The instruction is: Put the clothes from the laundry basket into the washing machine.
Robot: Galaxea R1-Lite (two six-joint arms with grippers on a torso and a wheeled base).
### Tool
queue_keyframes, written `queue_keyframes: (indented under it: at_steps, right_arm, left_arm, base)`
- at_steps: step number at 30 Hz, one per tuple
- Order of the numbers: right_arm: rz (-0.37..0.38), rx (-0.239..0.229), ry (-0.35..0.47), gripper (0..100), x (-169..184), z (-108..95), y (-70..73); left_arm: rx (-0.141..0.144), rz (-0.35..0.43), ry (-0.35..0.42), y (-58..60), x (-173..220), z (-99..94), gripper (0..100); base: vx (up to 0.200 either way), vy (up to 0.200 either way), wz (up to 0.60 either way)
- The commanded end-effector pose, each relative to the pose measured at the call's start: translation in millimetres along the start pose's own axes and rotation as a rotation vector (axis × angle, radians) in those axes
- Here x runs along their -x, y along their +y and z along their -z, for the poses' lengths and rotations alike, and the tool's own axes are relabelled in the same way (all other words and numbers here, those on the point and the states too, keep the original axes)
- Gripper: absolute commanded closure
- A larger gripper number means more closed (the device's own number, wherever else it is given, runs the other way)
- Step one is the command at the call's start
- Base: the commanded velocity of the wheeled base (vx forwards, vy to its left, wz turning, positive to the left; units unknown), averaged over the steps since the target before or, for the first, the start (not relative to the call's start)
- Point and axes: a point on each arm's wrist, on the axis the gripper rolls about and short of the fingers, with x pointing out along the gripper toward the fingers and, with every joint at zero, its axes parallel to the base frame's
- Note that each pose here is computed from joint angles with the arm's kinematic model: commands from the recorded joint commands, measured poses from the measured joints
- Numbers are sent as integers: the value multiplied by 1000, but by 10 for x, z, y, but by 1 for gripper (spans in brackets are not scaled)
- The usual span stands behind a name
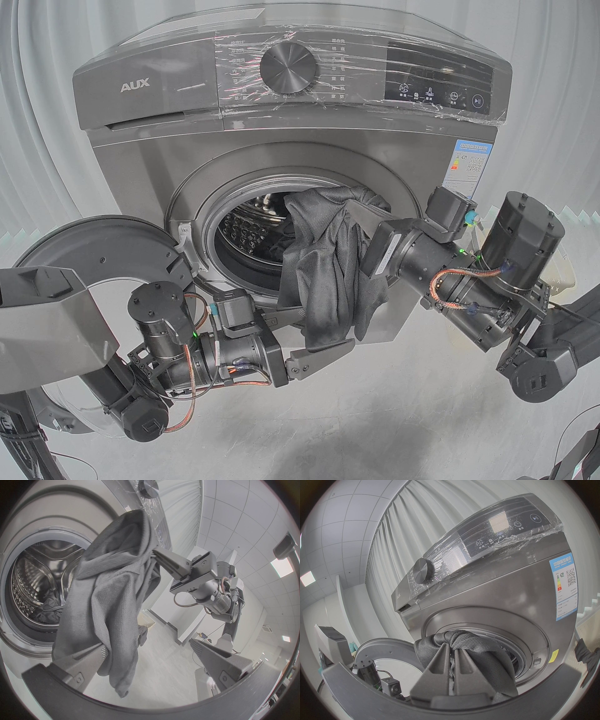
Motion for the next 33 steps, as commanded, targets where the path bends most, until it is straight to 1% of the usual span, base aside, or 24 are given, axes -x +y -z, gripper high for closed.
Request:
queue_keyframes:
  at_steps: [1, 4, 7, 8, 10, 15, 16, 17, 18, 20, 25, 29, 33]
  right_arm:
    - [3, 1, 5, 100, -49, 39, -4]
    - [2, 0, 3, 100, -53, 40, -4]
    - [2, 0, 2, 100, -46, 32, -3]
    - [2, 0, 3, 100, -44, 36, -4]
    - [0, -2, 1, 100, -35, 24, 2]
    - [1, 0, 2, 100, -29, 25, 0]
    - [-1, -1, 3, 100, -28, 27, 5]
    - [-1, 0, 4, 100, -30, 32, 4]
    - [-1, 0, 4, 100, -30, 32, 4]
    - [-1, 0, 4, 100, -30, 32, 4]
    - [-4, -1, 3, 100, -35, 33, 16]
    - [-6, -1, 6, 100, -31, 38, 24]
    - [-7, -1, 9, 100, -26, 46, 27]
  left_arm:
    - [-6, 23, -4, -72, -31, -15, 0]
    - [-4, 25, 2, -64, -62, 15, 0]
    - [-7, 4, 5, 22, -148, 85, 0]
    - [-5, -1, 6, 34, -151, 94, 0]
    - [-10, -42, -7, 88, -161, 96, 0]
    - [-19, -105, -26, 145, -152, 89, 0]
    - [-24, -119, -30, 175, -132, 79, 0]
    - [-32, -120, -30, 179, -130, 78, 0]
    - [-45, -130, -30, 206, -114, 74, 0]
    - [-62, -145, -32, 243, -85, 64, 0]
    - [-66, -146, -35, 259, -105, 66, 0]
    - [-74, -167, -50, 287, -216, 96, 0]
    - [-98, -219, -78, 380, -378, 155, 0]
  base:
    - [0, 0, 0]
    - [0, 0, 0]
    - [0, 0, 0]
    - [0, 0, 0]
    - [0, 0, 0]
    - [0, 0, 0]
    - [0, 0, 0]
    - [0, 0, 0]
    - [0, 0, 0]
    - [0, 0, 0]
    - [0, 0, 0]
    - [0, 0, 0]
    - [0, 0, 0]
